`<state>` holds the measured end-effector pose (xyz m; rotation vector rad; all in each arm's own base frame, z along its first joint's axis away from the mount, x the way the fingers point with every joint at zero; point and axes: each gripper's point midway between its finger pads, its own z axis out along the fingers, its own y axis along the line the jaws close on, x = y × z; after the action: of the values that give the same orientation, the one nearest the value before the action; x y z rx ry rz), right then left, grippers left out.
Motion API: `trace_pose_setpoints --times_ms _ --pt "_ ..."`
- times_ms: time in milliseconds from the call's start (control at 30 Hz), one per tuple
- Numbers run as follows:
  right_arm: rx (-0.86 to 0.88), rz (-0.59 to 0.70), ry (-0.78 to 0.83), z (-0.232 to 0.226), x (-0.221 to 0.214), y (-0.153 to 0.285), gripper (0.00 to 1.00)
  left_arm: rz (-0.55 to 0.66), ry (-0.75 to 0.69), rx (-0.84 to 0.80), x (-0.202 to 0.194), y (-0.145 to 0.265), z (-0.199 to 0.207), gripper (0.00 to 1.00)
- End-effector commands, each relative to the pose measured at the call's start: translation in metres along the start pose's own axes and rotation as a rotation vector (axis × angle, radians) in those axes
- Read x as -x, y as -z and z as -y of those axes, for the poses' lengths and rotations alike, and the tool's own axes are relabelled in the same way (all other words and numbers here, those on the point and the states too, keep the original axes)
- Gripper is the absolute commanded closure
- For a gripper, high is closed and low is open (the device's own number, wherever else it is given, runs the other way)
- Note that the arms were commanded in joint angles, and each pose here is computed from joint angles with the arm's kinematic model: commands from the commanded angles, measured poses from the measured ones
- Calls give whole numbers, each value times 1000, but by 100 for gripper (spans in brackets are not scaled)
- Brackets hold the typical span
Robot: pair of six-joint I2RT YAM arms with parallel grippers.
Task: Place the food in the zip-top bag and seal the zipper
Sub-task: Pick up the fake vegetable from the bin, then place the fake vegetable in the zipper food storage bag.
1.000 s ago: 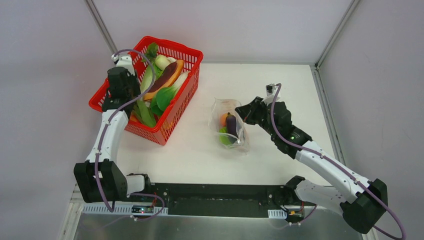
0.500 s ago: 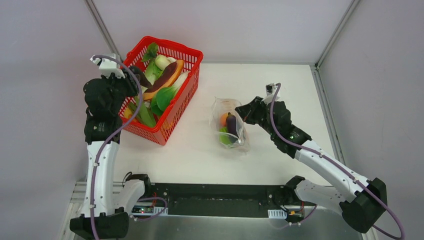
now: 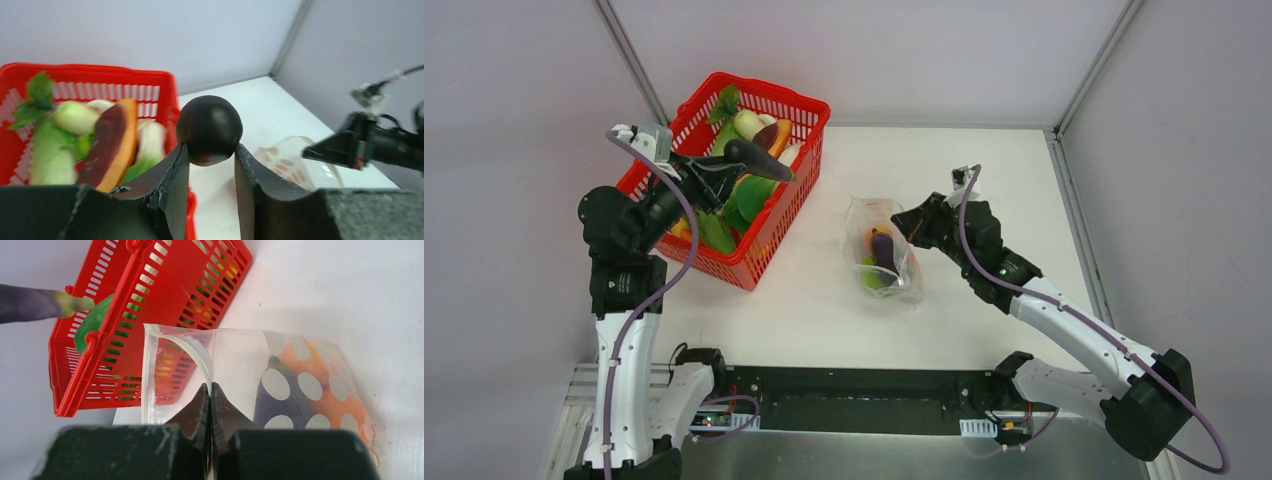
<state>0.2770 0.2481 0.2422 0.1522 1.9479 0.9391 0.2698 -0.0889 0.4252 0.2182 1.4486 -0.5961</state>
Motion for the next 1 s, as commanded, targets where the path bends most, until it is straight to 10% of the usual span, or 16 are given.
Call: trace_pose_setpoints --times_ms 0,333,967 --pt "65 58 -29 -20 20 2 100 72 5 -281 22 6 61 100" --pt "63 65 -35 -19 21 4 100 -42 2 -625 -26 -4 152 100" --pt "66 65 -35 -20 22 6 100 -268 -439 -449 -136 -57 152 100"
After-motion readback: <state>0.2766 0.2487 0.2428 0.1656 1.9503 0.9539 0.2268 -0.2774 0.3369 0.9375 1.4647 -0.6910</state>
